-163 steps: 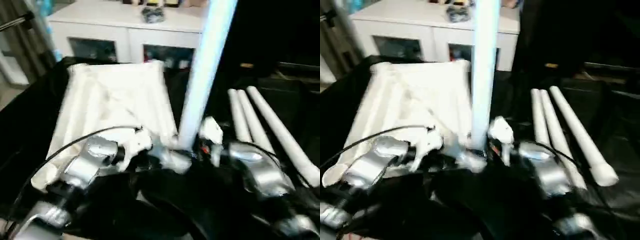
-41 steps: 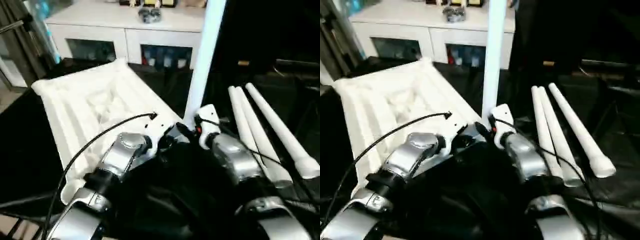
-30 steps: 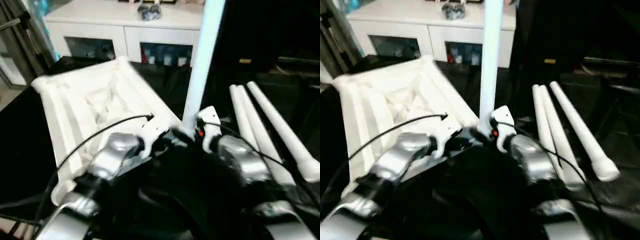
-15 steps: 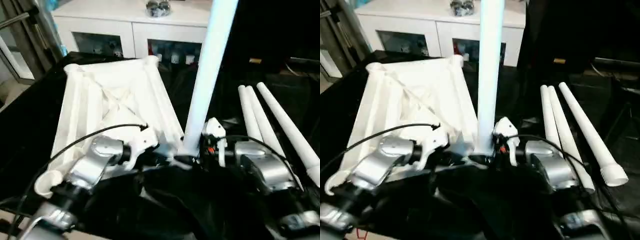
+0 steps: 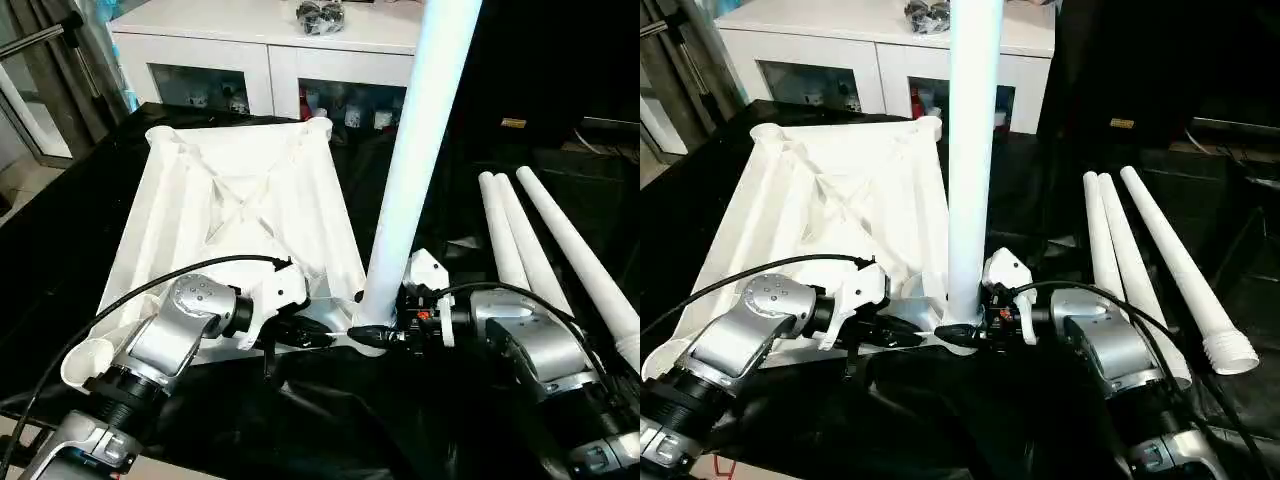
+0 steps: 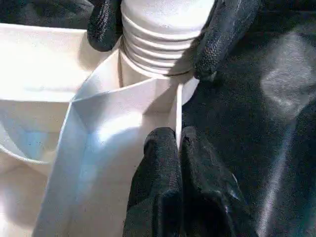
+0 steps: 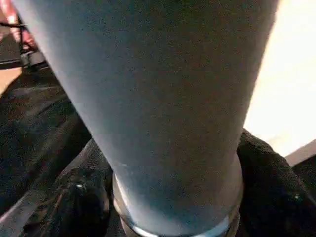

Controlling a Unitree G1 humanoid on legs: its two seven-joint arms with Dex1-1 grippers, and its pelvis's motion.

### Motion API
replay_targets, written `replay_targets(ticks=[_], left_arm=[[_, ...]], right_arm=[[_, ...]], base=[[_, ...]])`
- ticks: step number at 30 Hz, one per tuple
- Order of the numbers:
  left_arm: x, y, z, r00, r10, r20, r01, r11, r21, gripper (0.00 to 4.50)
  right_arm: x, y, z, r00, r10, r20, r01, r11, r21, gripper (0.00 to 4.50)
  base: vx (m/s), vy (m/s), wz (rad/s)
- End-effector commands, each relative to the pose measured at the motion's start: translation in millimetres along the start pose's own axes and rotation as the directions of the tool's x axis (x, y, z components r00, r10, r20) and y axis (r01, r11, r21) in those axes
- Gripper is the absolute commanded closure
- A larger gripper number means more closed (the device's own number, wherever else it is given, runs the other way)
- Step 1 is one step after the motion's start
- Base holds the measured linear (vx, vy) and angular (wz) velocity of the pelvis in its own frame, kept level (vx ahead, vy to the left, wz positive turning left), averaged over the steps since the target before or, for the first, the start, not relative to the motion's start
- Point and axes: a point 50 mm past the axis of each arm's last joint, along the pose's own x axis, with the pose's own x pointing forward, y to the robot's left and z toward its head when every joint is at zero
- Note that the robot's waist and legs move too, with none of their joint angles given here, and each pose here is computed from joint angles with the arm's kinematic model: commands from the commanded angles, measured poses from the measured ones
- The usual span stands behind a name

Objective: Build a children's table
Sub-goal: Insert table leg to table base

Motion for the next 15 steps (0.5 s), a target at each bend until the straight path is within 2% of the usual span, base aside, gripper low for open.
replay_targets(ticks=[1, 5, 8, 11, 12, 13, 15], left_arm=[[12.5, 6.1, 19.9, 0.997, 0.037, 0.062, -0.038, 0.999, 0.025, 4.5], [24.7, 20.7, 28.1, 0.98, 0.184, 0.073, -0.182, 0.983, -0.042, 4.5], [29.3, 24.8, 30.3, 0.971, 0.23, 0.063, -0.226, 0.972, -0.061, 4.5], [47.3, 36.4, 40.0, 0.925, 0.376, 0.043, -0.369, 0.921, -0.125, 4.5], [47.3, 36.4, 40.0, 0.925, 0.376, 0.043, -0.369, 0.921, -0.125, 4.5], [56.1, 36.7, 45.9, 0.917, 0.395, 0.055, -0.385, 0.913, -0.135, 4.5], [59.4, 34.3, 48.8, 0.924, 0.375, 0.071, -0.364, 0.922, -0.13, 4.5]], right_arm=[[13.4, -7.4, -6.3, 0.99, -0.142, -0.019, 0.142, 0.99, 0.023, 1.68], [25.9, -21.3, -12.1, 0.941, -0.337, -0.025, 0.337, 0.936, 0.1, 1.7], [30.5, -23.2, -12.7, 0.926, -0.376, -0.029, 0.376, 0.918, 0.126, 1.7], [48.5, -31.1, -8.6, 0.844, -0.535, -0.034, 0.531, 0.825, 0.191, 1.7], [48.5, -31.1, -8.6, 0.844, -0.535, -0.034, 0.531, 0.825, 0.191, 1.7], [57.7, -32.6, -4.7, 0.813, -0.582, -0.023, 0.576, 0.797, 0.182, 1.7], [61.3, -32.0, -2.3, 0.816, -0.578, -0.003, 0.568, 0.801, 0.189, 1.7]], base=[[0.0, 0.0, 0.0], [0.0, 0.0, 0.0], [0.0, 0.0, 0.0], [0.0, 0.0, 0.0], [0.0, 0.0, 0.0], [0.0, 0.0, 0.0], [0.0, 0.0, 0.0]])
